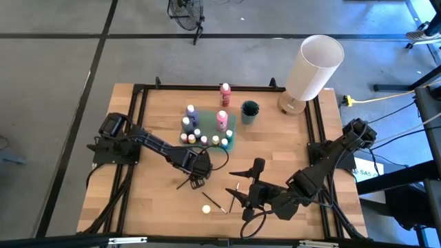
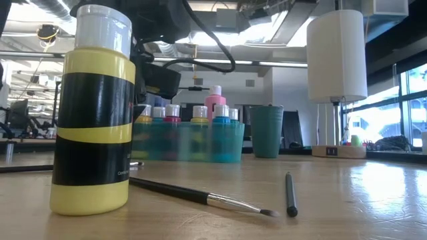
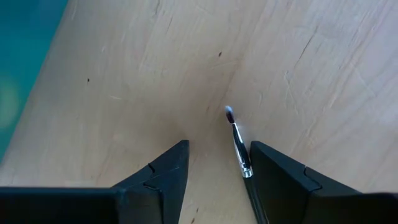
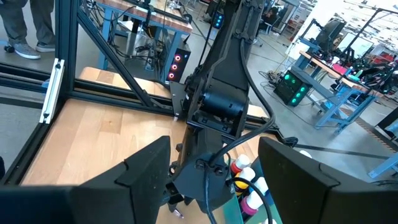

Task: Pick & Place Paint Supplies
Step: Put the black paint brush into the dark green cup

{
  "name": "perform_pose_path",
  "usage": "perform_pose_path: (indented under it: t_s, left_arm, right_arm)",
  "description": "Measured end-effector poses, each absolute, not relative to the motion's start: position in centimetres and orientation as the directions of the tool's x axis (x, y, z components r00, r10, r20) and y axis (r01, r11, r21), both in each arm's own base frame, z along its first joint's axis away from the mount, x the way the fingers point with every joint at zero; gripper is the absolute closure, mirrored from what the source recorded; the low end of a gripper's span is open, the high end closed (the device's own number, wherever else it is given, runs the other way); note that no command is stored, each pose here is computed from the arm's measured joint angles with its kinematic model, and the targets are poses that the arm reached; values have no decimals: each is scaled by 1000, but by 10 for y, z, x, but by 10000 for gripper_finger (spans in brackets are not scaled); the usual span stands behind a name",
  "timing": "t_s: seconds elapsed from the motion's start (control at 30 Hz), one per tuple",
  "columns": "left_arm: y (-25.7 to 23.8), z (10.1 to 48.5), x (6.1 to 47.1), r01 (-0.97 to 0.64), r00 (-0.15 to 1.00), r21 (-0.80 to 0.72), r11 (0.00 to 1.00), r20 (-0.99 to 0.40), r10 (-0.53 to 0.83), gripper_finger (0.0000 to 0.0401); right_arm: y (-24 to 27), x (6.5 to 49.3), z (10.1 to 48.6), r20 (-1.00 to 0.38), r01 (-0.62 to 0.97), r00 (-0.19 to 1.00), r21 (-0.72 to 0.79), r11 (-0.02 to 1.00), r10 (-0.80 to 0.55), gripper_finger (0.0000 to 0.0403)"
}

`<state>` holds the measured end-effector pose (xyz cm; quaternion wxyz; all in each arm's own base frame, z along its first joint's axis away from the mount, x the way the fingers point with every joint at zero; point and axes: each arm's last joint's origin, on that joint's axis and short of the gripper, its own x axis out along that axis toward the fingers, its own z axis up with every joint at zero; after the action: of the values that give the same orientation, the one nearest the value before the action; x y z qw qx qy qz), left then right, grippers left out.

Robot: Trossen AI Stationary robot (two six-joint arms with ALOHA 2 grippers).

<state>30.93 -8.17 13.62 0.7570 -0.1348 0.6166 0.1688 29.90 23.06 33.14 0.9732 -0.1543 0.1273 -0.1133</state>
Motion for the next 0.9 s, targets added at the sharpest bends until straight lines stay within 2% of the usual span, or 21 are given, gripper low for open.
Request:
perform_pose_path:
  t_s: [0.9]
  left_arm:
    - [-73, 136, 316, -440, 230, -20, 898, -969, 91, 233]
  right_arm:
    - [231, 299, 331, -213, 182, 942, -329, 927, -260, 156]
